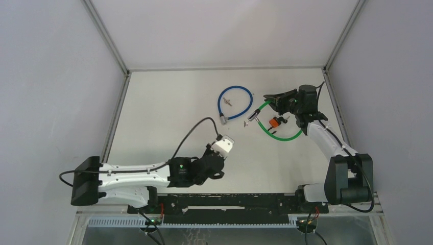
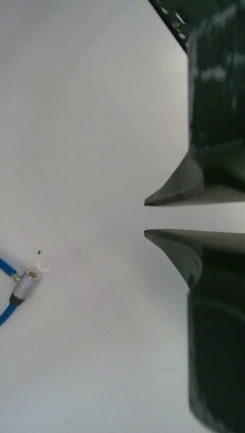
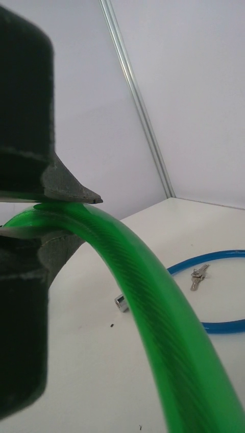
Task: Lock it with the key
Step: Lock the lock.
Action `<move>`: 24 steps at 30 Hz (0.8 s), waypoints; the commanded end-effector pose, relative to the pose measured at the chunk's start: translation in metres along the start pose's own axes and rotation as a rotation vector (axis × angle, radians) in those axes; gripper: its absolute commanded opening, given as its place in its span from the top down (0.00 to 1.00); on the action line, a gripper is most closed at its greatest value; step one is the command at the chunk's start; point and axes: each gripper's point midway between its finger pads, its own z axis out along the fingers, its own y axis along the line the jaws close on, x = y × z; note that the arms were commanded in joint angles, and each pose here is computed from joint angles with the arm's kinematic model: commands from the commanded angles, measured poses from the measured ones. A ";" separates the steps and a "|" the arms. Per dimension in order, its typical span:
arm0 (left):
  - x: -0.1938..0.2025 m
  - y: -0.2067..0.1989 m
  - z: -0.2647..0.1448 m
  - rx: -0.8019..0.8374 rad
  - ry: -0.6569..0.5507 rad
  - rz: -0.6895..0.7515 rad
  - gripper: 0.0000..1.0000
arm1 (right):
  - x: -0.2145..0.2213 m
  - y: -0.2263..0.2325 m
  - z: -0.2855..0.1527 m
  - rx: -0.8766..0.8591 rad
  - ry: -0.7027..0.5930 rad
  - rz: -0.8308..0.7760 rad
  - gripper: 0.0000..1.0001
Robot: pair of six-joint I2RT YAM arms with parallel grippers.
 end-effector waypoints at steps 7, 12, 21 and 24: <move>-0.104 0.013 0.005 0.010 -0.175 -0.151 0.15 | 0.014 0.040 -0.002 -0.116 0.028 -0.036 1.00; -0.127 0.009 0.026 -0.008 -0.217 -0.115 0.15 | 0.016 0.040 -0.003 -0.111 0.035 -0.037 1.00; -0.149 0.008 0.049 0.033 -0.259 -0.113 0.16 | 0.020 0.039 0.000 -0.110 0.046 -0.038 1.00; -0.151 0.005 0.057 0.054 -0.249 -0.110 0.16 | 0.022 0.037 0.003 -0.106 0.053 -0.035 1.00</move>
